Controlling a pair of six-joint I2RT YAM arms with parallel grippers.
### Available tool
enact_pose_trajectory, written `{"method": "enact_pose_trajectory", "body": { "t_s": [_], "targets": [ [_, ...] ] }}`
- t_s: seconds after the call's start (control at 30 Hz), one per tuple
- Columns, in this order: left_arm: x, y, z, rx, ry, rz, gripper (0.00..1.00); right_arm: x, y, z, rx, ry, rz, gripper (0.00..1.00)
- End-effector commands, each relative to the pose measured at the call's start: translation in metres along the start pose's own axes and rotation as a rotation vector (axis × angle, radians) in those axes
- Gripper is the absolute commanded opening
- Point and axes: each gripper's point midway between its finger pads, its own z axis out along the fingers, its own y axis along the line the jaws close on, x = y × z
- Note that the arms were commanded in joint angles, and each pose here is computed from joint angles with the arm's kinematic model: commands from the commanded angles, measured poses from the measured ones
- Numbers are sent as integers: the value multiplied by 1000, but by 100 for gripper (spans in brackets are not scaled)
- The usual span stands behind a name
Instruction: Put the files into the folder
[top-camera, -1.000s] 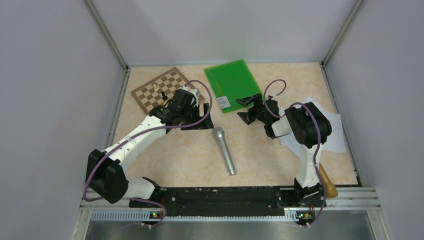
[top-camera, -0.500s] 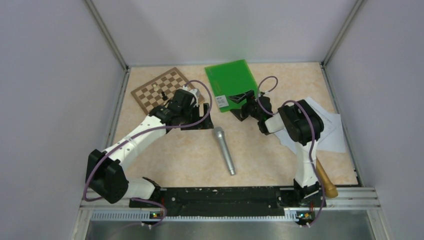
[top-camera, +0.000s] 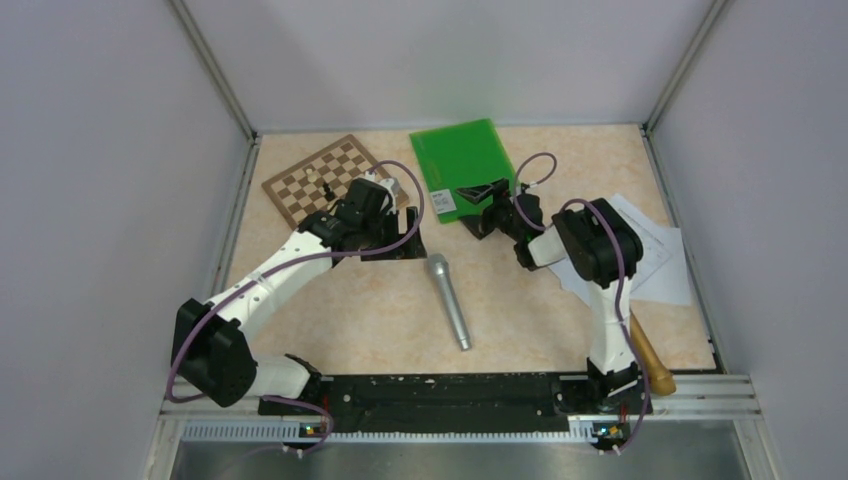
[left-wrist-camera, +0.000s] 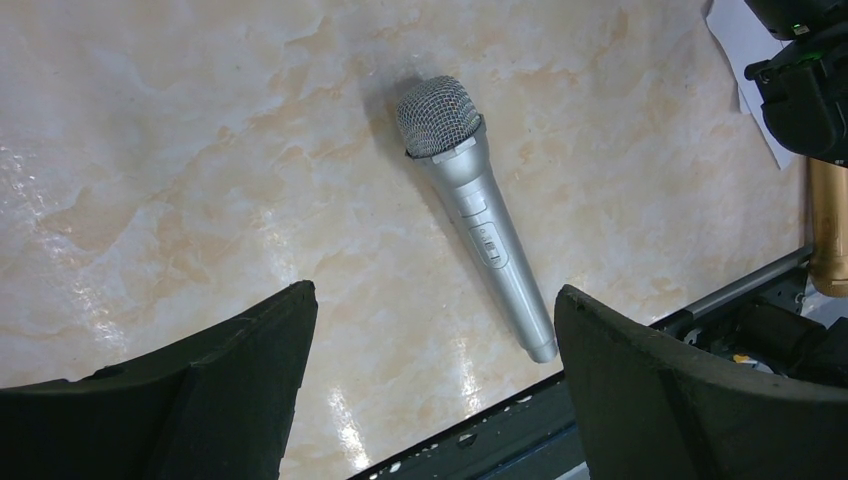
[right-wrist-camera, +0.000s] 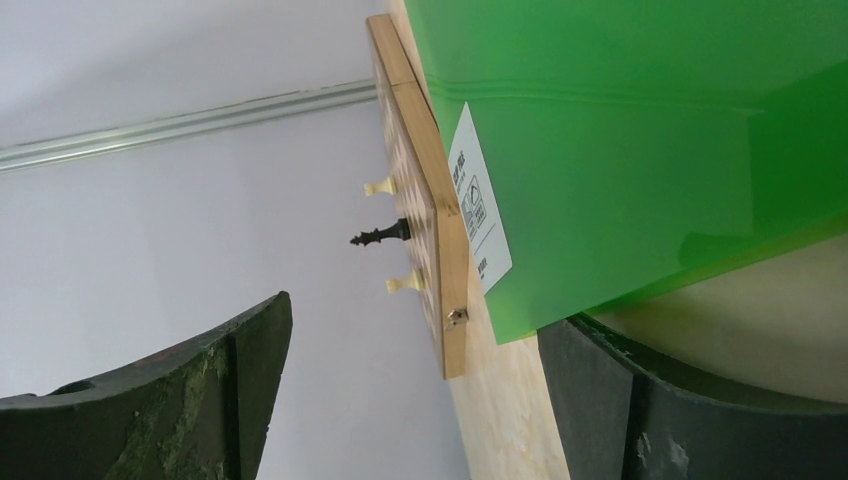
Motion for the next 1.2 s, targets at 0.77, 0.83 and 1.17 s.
{"method": "enact_pose_trajectory", "body": {
  "t_s": [0.77,0.83,1.17],
  "targets": [
    [-9,12,-27,-68,-89,15,93,-82,-17,30,108,-294,16,29],
    [-10,12,-28,-71,-96,21,93,-84,-15,22,107,-297,5,0],
    [-37,-5,-33,-41,-154,-17,93,-81,39,-60,89,-315,-280,0]
  ]
}}
